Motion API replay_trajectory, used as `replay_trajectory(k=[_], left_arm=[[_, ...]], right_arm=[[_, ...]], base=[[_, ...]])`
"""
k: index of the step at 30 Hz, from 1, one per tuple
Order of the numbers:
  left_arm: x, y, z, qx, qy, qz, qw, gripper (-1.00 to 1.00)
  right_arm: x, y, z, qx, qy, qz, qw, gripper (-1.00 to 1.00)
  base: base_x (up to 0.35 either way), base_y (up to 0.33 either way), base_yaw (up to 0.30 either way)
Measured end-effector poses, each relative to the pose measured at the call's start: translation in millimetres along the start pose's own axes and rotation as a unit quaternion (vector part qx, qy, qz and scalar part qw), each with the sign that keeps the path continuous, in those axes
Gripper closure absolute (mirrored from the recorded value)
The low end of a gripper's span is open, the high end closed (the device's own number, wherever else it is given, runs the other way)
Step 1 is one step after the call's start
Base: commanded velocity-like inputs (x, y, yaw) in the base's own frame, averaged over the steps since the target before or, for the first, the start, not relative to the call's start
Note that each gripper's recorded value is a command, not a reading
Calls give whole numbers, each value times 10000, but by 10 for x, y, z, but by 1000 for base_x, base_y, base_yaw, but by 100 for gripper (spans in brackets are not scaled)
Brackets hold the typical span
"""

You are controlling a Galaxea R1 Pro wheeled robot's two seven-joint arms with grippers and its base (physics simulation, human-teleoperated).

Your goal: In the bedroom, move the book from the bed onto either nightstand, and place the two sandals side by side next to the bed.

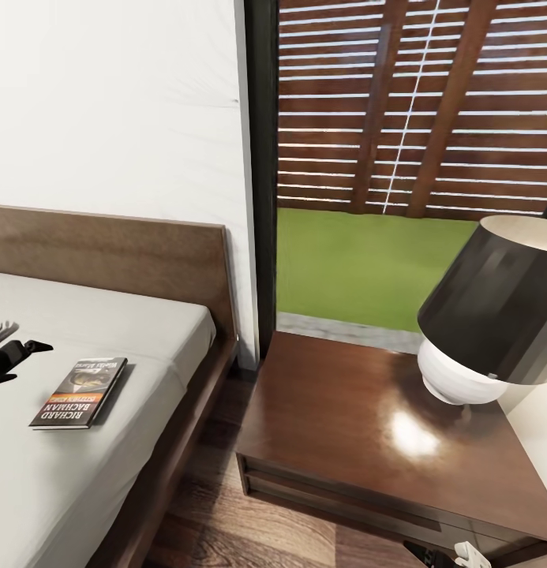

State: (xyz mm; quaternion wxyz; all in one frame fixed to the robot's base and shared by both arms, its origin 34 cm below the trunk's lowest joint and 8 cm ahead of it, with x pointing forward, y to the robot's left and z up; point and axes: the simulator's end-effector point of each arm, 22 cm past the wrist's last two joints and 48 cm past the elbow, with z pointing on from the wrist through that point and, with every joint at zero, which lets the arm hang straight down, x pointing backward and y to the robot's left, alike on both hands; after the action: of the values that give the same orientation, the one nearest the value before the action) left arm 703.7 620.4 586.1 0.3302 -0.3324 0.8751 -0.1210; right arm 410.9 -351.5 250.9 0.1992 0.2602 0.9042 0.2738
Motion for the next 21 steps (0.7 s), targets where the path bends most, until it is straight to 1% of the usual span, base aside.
replay_trajectory(k=[7, 21], left_arm=[[18, 13, 10, -2, 17, -24, 10000, -100], [219, 195, 187, 9, 14, -43, 10000, -100]], right_arm=[[0, 0, 0, 0, 0, 0, 10000, -100], [135, -218, 201, 0, 2, -4, 10000, -100]], base=[[0, 0, 0], [0, 0, 0]])
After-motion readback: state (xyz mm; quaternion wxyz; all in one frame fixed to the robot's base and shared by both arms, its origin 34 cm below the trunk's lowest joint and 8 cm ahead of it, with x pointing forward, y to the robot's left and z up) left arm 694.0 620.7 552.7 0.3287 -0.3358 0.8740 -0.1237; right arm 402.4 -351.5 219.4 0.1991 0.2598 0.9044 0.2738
